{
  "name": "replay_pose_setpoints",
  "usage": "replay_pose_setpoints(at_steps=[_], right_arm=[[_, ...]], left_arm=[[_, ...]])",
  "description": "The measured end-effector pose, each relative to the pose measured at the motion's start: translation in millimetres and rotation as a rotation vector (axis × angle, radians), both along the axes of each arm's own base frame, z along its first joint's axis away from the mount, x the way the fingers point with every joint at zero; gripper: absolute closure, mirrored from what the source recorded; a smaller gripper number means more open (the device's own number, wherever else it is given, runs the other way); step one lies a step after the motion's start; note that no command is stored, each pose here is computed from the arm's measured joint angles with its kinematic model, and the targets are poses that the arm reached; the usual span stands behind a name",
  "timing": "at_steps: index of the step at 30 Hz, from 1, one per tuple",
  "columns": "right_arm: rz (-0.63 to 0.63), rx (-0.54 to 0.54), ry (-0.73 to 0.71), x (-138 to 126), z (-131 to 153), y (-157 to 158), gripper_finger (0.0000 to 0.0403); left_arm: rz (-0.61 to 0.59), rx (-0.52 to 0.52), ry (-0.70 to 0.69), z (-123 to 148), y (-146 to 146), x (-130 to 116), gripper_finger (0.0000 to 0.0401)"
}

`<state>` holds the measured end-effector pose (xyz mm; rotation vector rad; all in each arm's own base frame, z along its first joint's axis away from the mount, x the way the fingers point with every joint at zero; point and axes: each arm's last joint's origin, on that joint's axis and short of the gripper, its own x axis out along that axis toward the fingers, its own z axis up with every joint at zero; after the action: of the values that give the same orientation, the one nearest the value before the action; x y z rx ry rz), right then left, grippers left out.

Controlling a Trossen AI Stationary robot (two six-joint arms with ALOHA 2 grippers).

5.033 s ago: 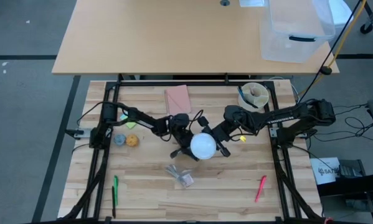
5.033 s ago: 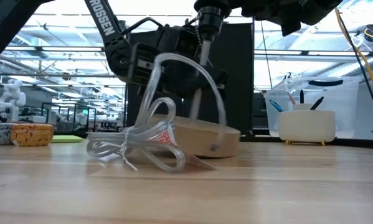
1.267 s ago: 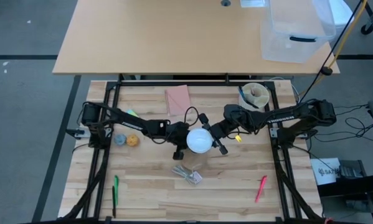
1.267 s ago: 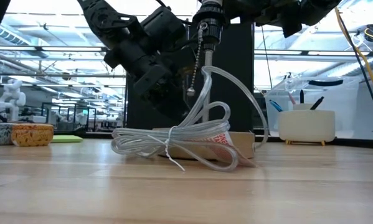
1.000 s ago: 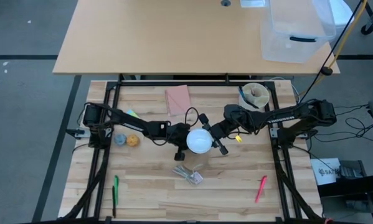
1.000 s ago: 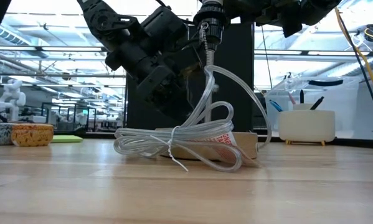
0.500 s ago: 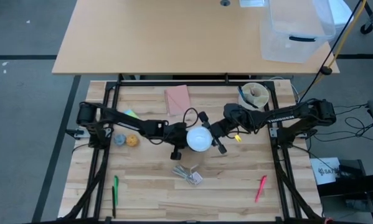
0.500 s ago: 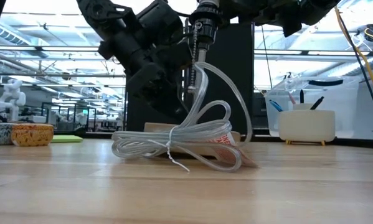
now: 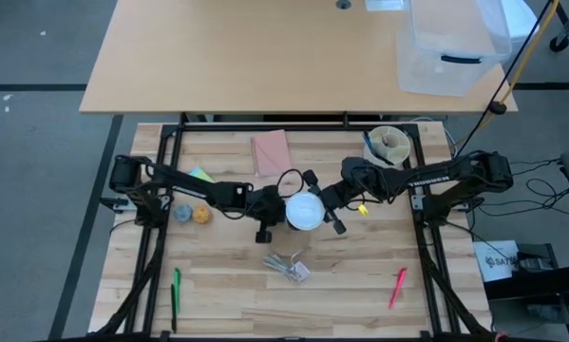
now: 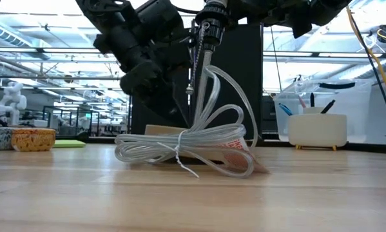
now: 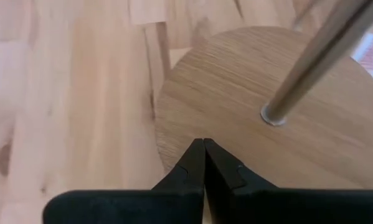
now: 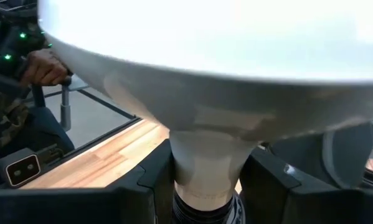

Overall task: Screw lightbulb
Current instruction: Remove the lightbulb from the lamp

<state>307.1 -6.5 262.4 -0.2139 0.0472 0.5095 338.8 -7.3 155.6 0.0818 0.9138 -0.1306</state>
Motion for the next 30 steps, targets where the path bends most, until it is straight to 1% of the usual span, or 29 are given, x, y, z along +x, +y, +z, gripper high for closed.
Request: replay_pose_setpoints(at_steps=[3, 6, 9, 11, 12, 14, 16, 18, 19, 21, 24, 25, 27, 30], right_arm=[[0.003, 0.004, 0.005, -0.1, -0.2, 0.2, 0.0263], [0.003, 0.004, 0.004, -0.1, -0.1, 0.1, 0.0263], [-0.011, 0.004, 0.006, 0.0, -0.3, -1.7, 0.0263], [-0.013, 0.007, 0.007, 0.0, -0.3, -2.3, 0.0263], [-0.013, 0.006, 0.007, 0.0, -0.3, -2.5, 0.0263], [-0.012, 0.004, 0.005, 0.0, -0.3, -2.4, 0.0263], [-0.017, 0.003, 0.006, 0.1, -0.4, -2.6, 0.0263], [-0.03, 0.003, 0.008, 0.2, -0.6, -2.8, 0.0263], [-0.035, 0.006, 0.016, 0.3, -1.8, -2.9, 0.0263], [-0.036, 0.012, 0.025, 0.2, -2.3, -3.0, 0.0263], [-0.04, 0.022, 0.034, 0.2, -2.8, -3.1, 0.0263], [-0.039, 0.024, 0.035, 0.2, -2.7, -3.2, 0.0263], [-0.039, 0.026, 0.036, 0.2, -2.8, -3.1, 0.0263], [-0.039, 0.027, 0.037, 0.1, -2.8, -3.1, 0.0263]], left_arm=[[-0.002, -0.023, -0.02, 0.9, -3.3, -8.6, 0.0401], [-0.004, -0.034, -0.07, 8.9, -6.6, -21.8, 0.0401], [-0.033, -0.057, -0.182, 26.2, -10.3, -33.9, 0.0401], [-0.079, -0.106, -0.25, 29.6, -14.4, -39.5, 0.0401], [-0.1, -0.137, -0.273, 27.4, -16.8, -40.8, 0.0401], [-0.113, -0.165, -0.28, 18.0, -22.4, -40.2, 0.0401], [-0.096, -0.17, -0.251, 3.8, -25.9, -34.7, 0.0401], [-0.077, -0.185, -0.207, -16.2, -27.8, -29.2, 0.0401], [-0.07, -0.189, -0.219, -22.2, -29.0, -25.4, 0.0401], [-0.042, -0.19, -0.232, -30.6, -29.7, -19.9, 0.0401], [0.037, -0.17, -0.19, -43.2, -25.5, -15.1, 0.0401], [0.055, -0.178, -0.18, -47.6, -23.5, -14.3, 0.0401], [0.077, -0.204, -0.182, -52.7, -20.8, -12.0, 0.0401], [0.088, -0.21, -0.191, -58.2, -20.4, -9.8, 0.0401]])
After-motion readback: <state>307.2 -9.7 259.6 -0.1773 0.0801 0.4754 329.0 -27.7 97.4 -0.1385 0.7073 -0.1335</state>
